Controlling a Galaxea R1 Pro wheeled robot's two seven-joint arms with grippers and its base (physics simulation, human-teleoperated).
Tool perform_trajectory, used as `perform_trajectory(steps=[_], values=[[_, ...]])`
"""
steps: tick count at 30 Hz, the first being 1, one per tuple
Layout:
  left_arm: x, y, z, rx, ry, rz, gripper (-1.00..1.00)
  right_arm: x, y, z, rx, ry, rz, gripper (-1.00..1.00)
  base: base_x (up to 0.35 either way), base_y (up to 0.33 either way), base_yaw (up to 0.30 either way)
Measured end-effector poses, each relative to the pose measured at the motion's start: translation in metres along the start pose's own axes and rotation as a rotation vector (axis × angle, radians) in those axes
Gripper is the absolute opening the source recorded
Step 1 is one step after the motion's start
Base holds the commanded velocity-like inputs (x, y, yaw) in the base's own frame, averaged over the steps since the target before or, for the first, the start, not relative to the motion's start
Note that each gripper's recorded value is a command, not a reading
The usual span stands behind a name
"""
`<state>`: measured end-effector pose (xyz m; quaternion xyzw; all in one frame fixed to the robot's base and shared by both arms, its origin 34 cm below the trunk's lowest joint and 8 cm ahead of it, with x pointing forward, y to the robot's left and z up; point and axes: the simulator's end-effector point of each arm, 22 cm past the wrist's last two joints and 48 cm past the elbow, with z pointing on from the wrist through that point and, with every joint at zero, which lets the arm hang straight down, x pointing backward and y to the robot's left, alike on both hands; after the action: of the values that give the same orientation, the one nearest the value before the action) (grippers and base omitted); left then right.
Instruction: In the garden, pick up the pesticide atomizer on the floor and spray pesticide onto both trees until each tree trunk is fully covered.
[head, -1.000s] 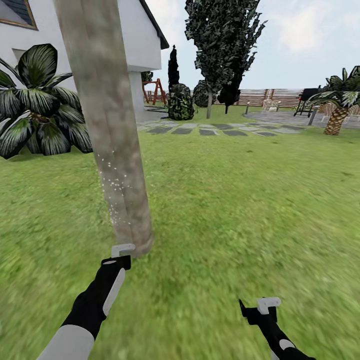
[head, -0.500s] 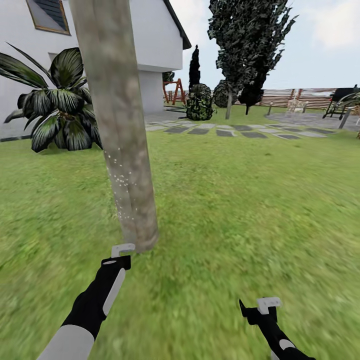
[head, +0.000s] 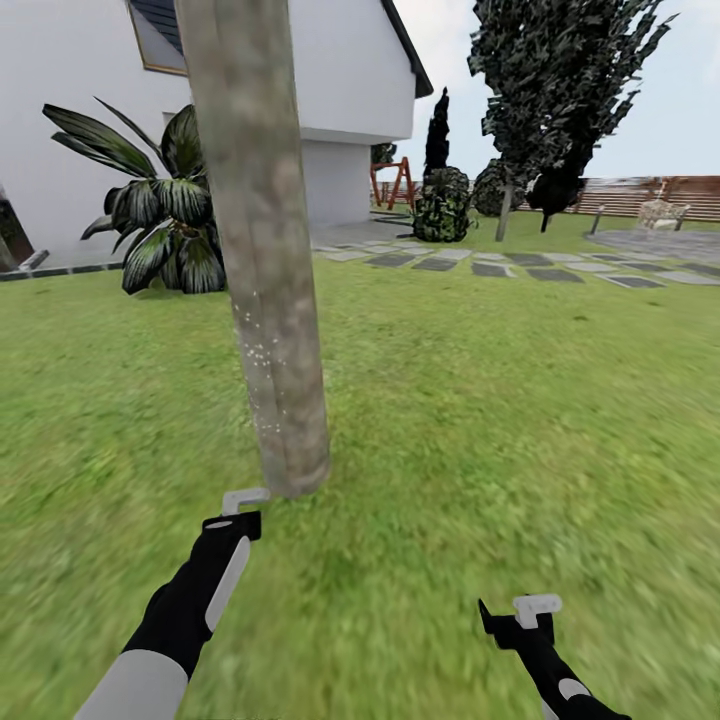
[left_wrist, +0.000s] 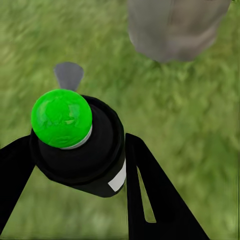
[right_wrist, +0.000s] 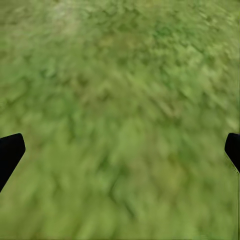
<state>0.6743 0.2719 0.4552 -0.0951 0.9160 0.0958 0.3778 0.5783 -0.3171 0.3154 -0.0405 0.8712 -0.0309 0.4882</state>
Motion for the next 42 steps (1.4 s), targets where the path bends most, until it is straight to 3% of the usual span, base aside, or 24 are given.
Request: perform_trajectory(steps=[19, 42], values=[[0.000, 0.007, 0.002, -0.016, -0.001, 0.000, -1.00, 0.000, 0.000, 0.000, 0.000, 0.000, 0.000, 1.00, 0.116, -0.273, 0.008], [0.003, 0.005, 0.003, -0.013, 0.004, 0.006, -1.00, 0.000, 0.000, 0.000, 0.001, 0.000, 0.001, 1.00, 0.102, -0.273, 0.161]])
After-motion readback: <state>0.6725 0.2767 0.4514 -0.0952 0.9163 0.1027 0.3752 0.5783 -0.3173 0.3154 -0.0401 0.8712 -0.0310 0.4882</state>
